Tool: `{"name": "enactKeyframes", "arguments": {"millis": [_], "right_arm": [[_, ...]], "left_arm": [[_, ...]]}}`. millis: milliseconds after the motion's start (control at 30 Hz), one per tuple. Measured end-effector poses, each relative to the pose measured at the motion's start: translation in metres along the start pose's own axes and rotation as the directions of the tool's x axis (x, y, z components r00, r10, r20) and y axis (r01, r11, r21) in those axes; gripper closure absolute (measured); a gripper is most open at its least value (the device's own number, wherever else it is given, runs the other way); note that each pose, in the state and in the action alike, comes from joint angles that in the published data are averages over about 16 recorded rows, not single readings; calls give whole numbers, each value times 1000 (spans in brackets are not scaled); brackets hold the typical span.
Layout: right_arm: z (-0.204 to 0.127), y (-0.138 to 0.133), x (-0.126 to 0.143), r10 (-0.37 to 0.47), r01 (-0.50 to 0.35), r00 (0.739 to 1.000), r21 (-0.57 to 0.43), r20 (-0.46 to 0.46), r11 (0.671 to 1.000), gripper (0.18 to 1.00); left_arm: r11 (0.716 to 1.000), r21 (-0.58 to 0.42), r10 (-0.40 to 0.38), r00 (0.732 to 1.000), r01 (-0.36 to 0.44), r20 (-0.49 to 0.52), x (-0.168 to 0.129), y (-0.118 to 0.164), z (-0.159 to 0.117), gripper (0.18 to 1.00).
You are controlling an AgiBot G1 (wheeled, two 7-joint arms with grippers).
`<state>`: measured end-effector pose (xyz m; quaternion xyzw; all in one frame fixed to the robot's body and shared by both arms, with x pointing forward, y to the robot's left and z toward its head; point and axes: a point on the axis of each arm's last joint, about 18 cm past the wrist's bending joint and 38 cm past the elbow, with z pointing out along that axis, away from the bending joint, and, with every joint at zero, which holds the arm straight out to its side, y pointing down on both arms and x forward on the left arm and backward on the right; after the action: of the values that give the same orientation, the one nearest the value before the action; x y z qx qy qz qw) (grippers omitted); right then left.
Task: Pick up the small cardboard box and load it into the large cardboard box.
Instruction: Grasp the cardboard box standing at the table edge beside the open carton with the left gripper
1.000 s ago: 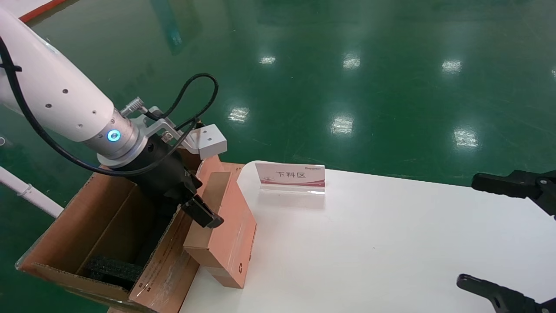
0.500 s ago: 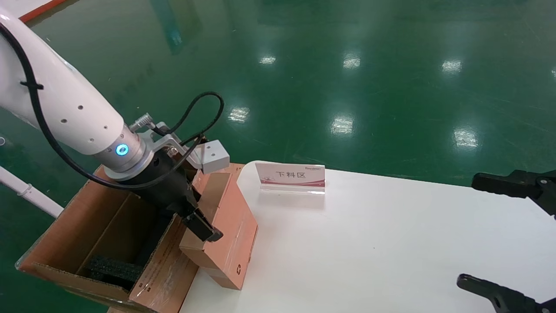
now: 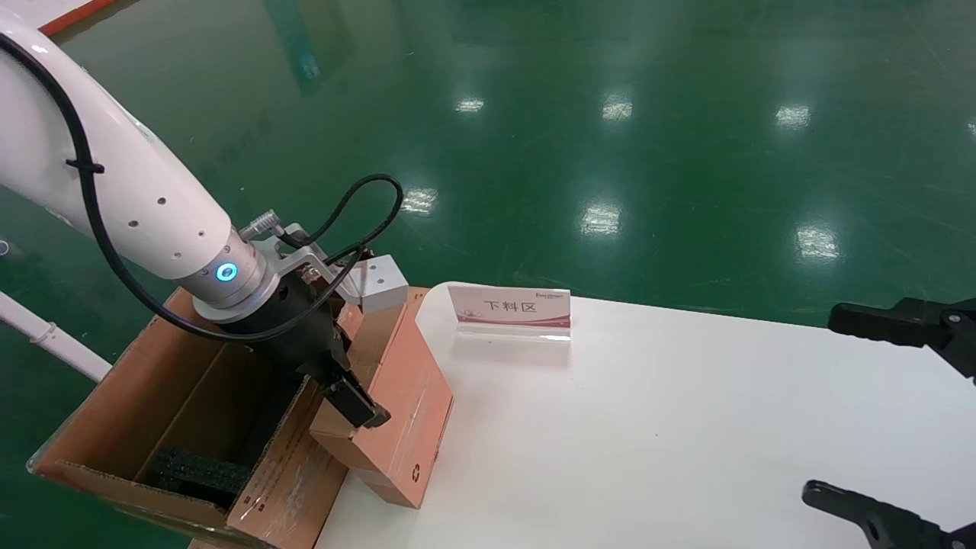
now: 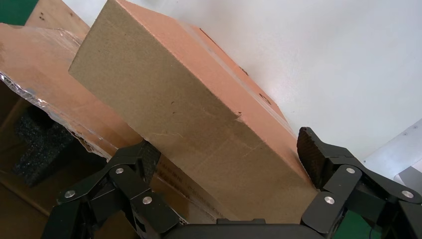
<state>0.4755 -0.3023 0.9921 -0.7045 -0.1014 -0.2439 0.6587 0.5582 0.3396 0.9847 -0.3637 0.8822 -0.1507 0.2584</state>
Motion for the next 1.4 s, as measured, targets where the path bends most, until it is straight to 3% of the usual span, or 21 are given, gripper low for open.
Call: {"name": "enactKeyframes", "arguments": {"millis": [467, 867, 1067, 1400], "right_arm": [[0, 0, 0, 0, 0, 1000, 0, 0, 1000, 184], [0, 0, 0, 0, 0, 1000, 0, 0, 1000, 265], [0, 0, 0, 0, 0, 1000, 0, 0, 1000, 357], [0, 0, 0, 0, 0, 1000, 0, 0, 1000, 589]], "left_arm": [[1000, 2, -2, 1000, 2, 0, 0, 0, -1, 207], [1000, 3, -4, 1000, 4, 0, 0, 0, -1, 350], [1000, 3, -5, 1000, 5, -1, 0, 0, -1, 470], [1000, 3, -5, 1000, 6, -1, 0, 0, -1, 671]]}}
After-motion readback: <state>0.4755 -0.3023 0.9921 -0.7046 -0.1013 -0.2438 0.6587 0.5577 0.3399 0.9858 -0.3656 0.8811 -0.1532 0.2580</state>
